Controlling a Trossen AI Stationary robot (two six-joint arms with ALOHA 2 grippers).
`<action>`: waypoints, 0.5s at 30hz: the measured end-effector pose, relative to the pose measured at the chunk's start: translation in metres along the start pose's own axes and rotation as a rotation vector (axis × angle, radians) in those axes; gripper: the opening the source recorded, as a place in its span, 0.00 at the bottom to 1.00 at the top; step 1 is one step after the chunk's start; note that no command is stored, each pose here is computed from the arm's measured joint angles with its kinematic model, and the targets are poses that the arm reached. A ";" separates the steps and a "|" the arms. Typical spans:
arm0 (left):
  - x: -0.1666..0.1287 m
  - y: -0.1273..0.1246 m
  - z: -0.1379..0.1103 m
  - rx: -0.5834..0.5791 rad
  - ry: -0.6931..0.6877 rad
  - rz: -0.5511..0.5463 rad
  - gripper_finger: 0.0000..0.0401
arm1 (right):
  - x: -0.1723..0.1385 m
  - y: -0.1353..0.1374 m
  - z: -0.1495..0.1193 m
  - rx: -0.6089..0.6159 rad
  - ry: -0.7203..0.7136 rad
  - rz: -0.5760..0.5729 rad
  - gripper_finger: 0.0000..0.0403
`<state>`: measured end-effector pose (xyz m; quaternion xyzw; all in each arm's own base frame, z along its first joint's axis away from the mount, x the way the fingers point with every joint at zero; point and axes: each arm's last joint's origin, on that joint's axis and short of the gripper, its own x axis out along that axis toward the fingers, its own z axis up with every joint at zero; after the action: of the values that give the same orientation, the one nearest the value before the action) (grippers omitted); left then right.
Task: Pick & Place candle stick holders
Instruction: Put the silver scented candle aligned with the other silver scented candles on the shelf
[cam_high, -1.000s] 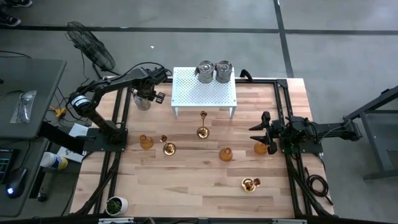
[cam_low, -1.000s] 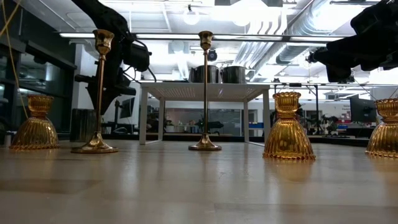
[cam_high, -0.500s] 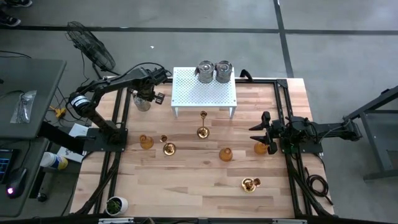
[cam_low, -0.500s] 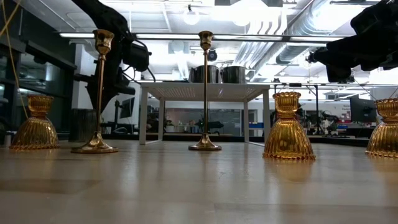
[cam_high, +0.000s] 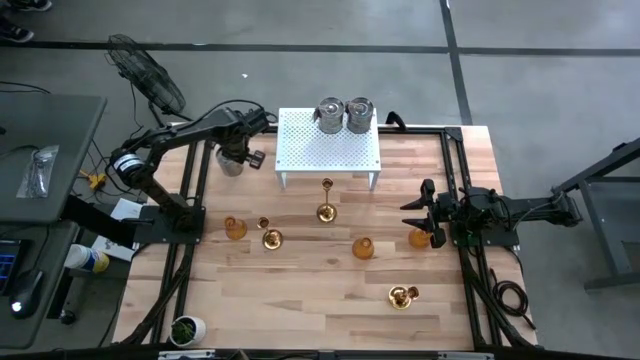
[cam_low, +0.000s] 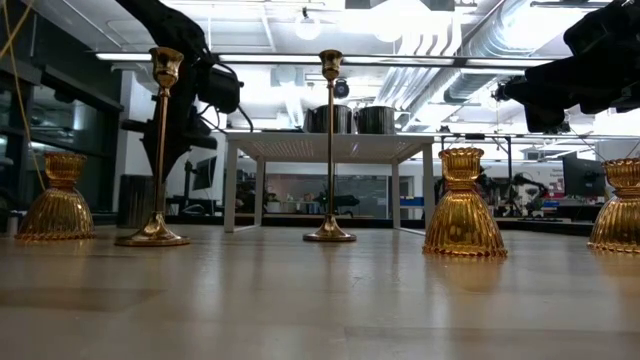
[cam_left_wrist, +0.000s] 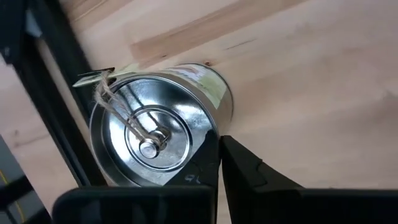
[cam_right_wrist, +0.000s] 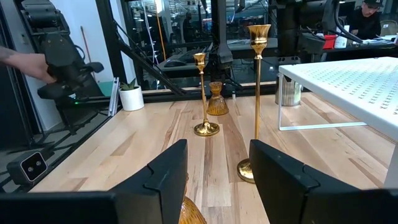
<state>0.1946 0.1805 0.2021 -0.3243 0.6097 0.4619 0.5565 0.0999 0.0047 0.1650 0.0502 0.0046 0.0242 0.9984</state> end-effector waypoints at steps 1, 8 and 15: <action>0.000 0.000 0.000 0.029 0.002 -0.008 0.00 | 0.000 0.000 0.000 0.000 0.000 0.000 0.41; -0.001 -0.003 0.000 0.185 0.021 -0.087 0.00 | 0.000 0.000 0.000 0.000 0.000 0.000 0.41; 0.002 -0.004 -0.001 0.238 0.035 -0.111 0.01 | 0.000 0.000 0.000 0.000 0.000 0.000 0.41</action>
<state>0.1974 0.1788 0.1990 -0.2972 0.6512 0.3490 0.6048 0.0999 0.0047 0.1650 0.0502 0.0045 0.0241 0.9984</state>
